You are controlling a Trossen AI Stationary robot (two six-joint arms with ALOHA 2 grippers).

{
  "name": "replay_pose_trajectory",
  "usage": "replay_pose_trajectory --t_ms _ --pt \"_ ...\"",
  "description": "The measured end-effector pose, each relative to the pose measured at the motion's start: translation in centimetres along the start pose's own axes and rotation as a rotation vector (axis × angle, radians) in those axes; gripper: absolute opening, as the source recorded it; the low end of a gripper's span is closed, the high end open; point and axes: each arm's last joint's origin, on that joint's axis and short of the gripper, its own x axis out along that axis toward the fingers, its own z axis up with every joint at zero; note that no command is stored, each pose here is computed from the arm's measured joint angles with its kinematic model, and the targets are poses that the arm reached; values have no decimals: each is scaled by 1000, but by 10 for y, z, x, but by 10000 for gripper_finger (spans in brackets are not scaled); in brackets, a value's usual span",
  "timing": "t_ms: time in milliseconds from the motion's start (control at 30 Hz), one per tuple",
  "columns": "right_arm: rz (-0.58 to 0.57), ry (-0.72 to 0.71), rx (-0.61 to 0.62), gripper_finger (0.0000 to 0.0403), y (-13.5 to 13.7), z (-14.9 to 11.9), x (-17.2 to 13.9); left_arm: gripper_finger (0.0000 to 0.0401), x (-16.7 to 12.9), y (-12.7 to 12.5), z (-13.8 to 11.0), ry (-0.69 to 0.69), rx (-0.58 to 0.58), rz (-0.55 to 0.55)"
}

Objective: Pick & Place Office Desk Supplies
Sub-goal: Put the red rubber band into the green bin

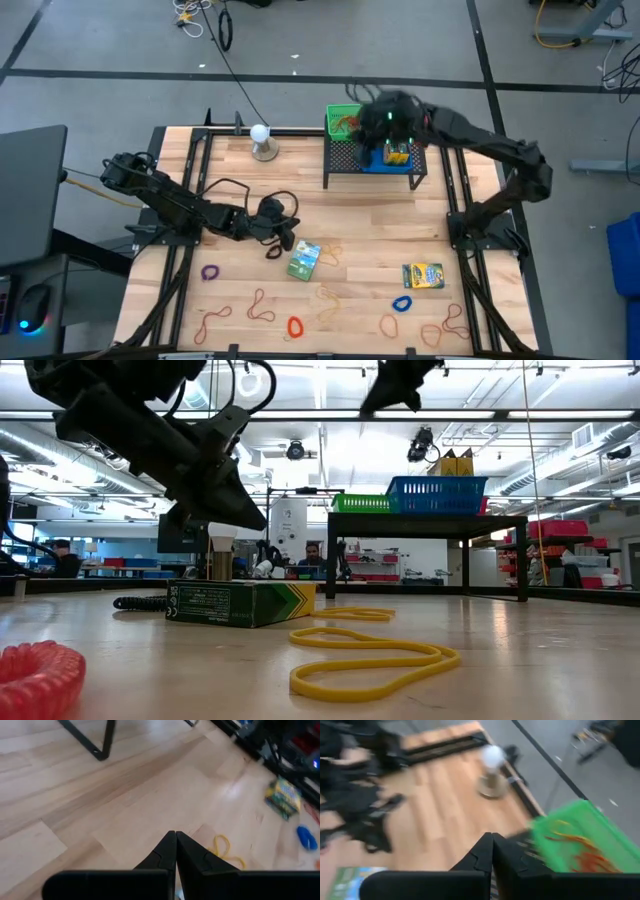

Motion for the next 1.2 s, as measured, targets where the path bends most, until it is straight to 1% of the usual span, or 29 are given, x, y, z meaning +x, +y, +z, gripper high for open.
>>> replay_pose_trajectory --t_ms 100,200,333,433,567,667,733,800,867,933,1000,1100,1200 --pt "69 -53 -7 10 25 -18 7 8 1 0 0 33 52 -30" --pt "121 -124 3 4 49 -39 5 8 0 -2 -2 81 63 -78" --pt "87 -177 8 8 75 -69 -12 7 -4 -7 -8 142 68 -145" --pt "57 -195 10 4 87 -90 -29 7 -7 -10 -12 163 62 -166" --pt "50 -220 72 4 93 -117 -46 12 -8 -12 -14 209 26 -192" --pt "54 -209 111 12 92 -139 -49 13 -8 -9 -16 265 23 -184" --pt "46 -197 135 16 89 -154 -48 9 -8 -12 -14 311 31 -165" --pt "36 -182 155 18 87 -168 -44 6 -10 -21 -10 368 44 -156" --pt "36 -171 173 17 85 -179 -40 5 -17 -32 -6 427 81 -137" --pt "42 -173 181 14 86 -186 -36 7 -25 -43 -4 484 121 -103" --pt "51 -174 171 10 87 -191 -34 11 -36 -51 -4 543 122 -64" --pt "65 -179 145 6 89 -196 -32 15 -52 -62 -9 620 55 -15" --pt "63 -169 116 8 89 -200 -30 20 -70 -75 -17 662 -50 -8"
